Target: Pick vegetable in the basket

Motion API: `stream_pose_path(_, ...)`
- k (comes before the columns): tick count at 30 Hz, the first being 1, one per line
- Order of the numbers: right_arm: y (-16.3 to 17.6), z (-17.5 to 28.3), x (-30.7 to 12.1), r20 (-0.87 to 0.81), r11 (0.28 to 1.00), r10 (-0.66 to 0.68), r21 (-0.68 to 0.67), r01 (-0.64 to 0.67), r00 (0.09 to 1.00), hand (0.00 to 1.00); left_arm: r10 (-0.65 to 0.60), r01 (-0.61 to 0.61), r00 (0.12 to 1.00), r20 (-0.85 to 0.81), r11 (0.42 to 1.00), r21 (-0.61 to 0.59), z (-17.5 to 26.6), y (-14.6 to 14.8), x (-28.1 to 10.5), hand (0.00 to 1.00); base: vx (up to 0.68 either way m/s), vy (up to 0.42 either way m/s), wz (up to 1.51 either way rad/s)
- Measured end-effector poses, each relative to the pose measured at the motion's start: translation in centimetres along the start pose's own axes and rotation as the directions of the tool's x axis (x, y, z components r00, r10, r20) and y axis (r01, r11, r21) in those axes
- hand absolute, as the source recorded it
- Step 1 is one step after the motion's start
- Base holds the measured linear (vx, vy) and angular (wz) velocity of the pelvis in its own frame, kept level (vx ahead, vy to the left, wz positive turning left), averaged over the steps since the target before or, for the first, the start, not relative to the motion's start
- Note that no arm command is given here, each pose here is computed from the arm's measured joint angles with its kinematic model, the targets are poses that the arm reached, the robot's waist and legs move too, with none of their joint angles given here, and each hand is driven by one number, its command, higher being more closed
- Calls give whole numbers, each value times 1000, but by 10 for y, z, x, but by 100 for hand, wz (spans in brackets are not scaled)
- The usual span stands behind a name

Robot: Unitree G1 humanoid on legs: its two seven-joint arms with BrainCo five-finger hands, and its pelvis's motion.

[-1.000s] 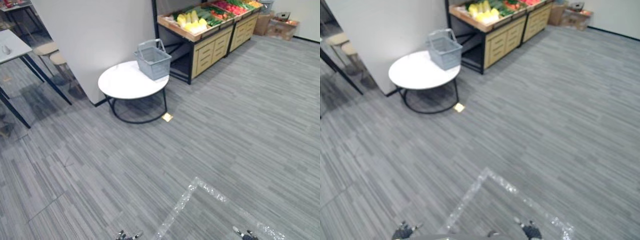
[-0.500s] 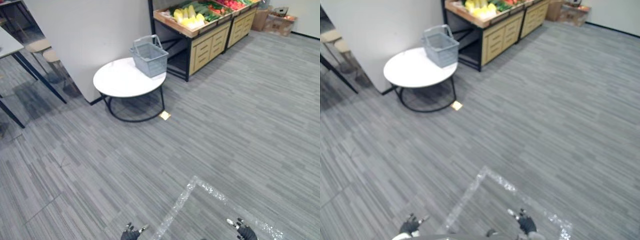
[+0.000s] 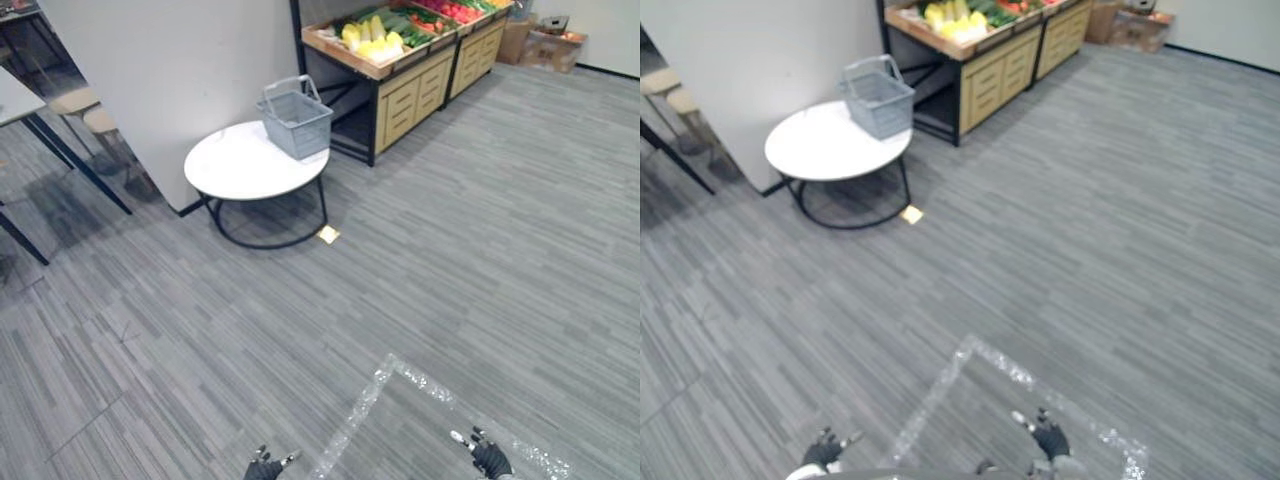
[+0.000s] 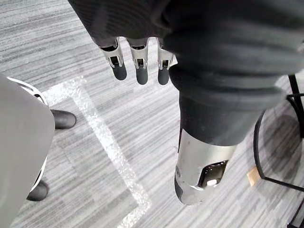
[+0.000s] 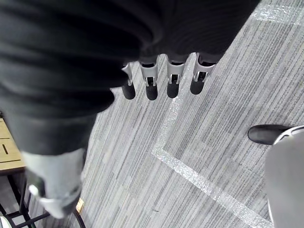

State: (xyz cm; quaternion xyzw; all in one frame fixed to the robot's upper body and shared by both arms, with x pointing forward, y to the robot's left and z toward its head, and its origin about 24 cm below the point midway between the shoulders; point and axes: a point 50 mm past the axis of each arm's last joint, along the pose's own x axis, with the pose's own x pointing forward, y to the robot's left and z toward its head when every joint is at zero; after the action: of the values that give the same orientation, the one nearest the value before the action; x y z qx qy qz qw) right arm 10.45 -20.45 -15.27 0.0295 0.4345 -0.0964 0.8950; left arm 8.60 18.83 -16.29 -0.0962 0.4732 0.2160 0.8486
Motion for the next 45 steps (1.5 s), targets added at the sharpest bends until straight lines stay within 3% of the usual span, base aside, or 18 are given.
stream_pose_path(9,10,11,5,17,995,90,-32,-90,996,0,39,-38,998,41,998,-43,6,0,0,0,-20,-30,-1)
stream_pose_path(17,17,23,10,39,993,93,-75,-90,995,0,134,-116,991,21,917,-382,20,6,4,0,24,-65,5)
stream_pose_path(19,15,27,11,47,992,90,-98,-85,995,0,126,-106,992,22,907,-408,20,5,3,0,155,53,0)
stream_pose_path(28,16,45,16,88,985,73,-163,-58,993,0,112,-89,993,28,896,-435,21,-5,2,0,335,218,-27)
stream_pose_path(33,46,42,16,84,975,145,-183,-127,986,0,144,-101,986,79,911,-400,36,6,4,0,540,324,-17)
stream_pose_path(39,51,41,11,119,973,140,-200,-115,983,0,138,-79,982,131,923,-377,41,8,0,0,599,263,6)
stream_pose_path(45,32,51,6,205,989,63,-147,-33,977,0,67,8,980,188,927,-376,53,-20,-5,0,513,50,47)
